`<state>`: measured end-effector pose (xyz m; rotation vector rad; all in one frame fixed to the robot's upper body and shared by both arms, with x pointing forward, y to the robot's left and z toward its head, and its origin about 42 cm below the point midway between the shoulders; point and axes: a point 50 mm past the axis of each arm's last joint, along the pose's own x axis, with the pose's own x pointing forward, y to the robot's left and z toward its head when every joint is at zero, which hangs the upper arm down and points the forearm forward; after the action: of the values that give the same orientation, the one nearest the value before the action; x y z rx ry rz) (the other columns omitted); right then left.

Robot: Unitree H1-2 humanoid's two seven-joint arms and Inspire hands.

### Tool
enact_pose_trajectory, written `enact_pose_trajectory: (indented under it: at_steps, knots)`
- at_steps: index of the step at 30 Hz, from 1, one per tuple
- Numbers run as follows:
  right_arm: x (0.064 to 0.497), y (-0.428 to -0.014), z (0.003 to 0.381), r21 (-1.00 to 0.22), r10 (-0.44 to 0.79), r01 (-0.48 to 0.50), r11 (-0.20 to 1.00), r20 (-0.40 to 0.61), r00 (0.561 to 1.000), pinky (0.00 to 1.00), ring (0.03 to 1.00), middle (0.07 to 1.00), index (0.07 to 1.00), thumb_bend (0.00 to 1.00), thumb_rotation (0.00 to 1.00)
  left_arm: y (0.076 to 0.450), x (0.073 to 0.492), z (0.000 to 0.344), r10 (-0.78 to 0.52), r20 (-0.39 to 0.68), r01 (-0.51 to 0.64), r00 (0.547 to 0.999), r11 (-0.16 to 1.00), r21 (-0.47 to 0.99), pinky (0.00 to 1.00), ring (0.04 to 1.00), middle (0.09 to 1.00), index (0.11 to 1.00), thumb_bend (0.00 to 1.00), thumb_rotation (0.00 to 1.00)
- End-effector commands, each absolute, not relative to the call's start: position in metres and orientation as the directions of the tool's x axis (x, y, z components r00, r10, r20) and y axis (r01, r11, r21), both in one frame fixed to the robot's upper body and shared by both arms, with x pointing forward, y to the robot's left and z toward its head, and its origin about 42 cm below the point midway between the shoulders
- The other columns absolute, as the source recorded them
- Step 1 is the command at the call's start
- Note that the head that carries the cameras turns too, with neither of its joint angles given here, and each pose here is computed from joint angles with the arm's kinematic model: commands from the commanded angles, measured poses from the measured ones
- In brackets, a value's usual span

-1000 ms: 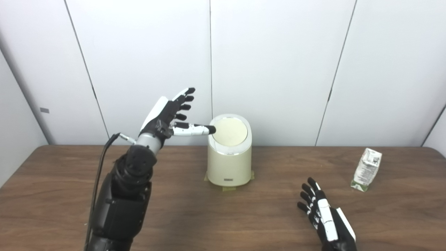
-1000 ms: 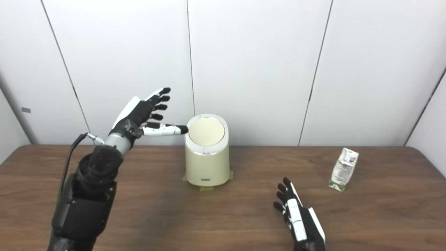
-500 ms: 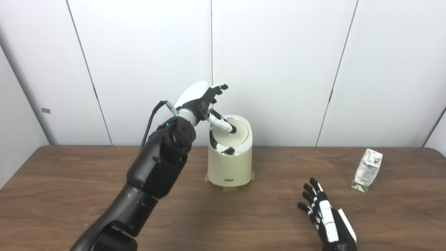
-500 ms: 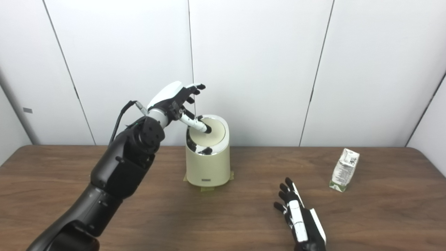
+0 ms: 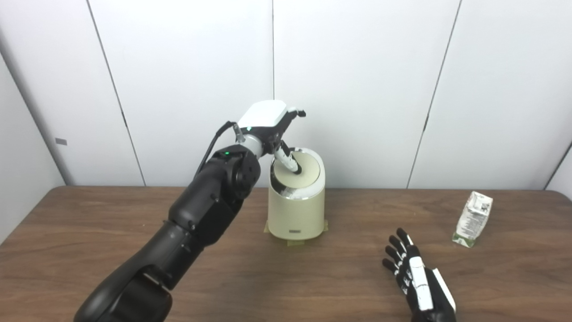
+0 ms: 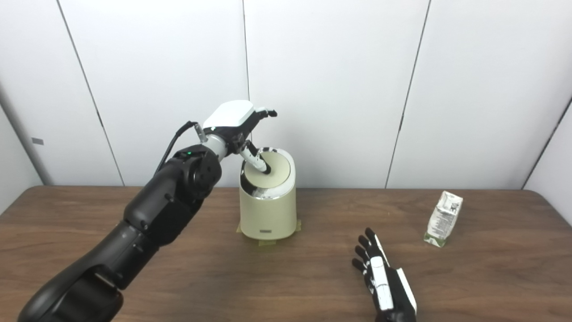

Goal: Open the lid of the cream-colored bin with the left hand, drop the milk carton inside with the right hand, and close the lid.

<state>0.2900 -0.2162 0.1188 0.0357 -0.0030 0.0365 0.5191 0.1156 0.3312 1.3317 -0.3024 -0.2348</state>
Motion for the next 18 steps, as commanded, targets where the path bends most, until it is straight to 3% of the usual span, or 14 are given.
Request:
enact_pose_trajectory:
  at_steps: [1,13,18]
  knots:
    - [0.295,-0.212,0.127,0.048,0.050,-0.052,0.998,0.028,0.998,0.92,0.940,0.960,0.970,0.62,1.00,0.108,0.523,0.375,-0.347,0.196,-0.128,0.917,0.210,0.969,0.75,0.875,0.908,0.888,0.91,0.09]
    - [0.295,-0.214,0.126,0.046,0.052,-0.053,0.998,0.031,0.998,0.92,0.946,0.961,0.971,0.62,1.00,0.098,0.519,0.362,-0.385,0.151,-0.101,0.910,0.147,0.984,0.80,0.863,0.882,0.891,0.95,0.11]
    - [0.293,-0.218,0.129,0.036,0.050,-0.052,0.998,0.041,0.998,0.94,0.958,0.966,0.974,0.63,1.00,0.094,0.516,0.353,-0.413,0.136,-0.125,0.901,0.054,0.991,0.80,0.877,0.885,0.889,0.95,0.12]
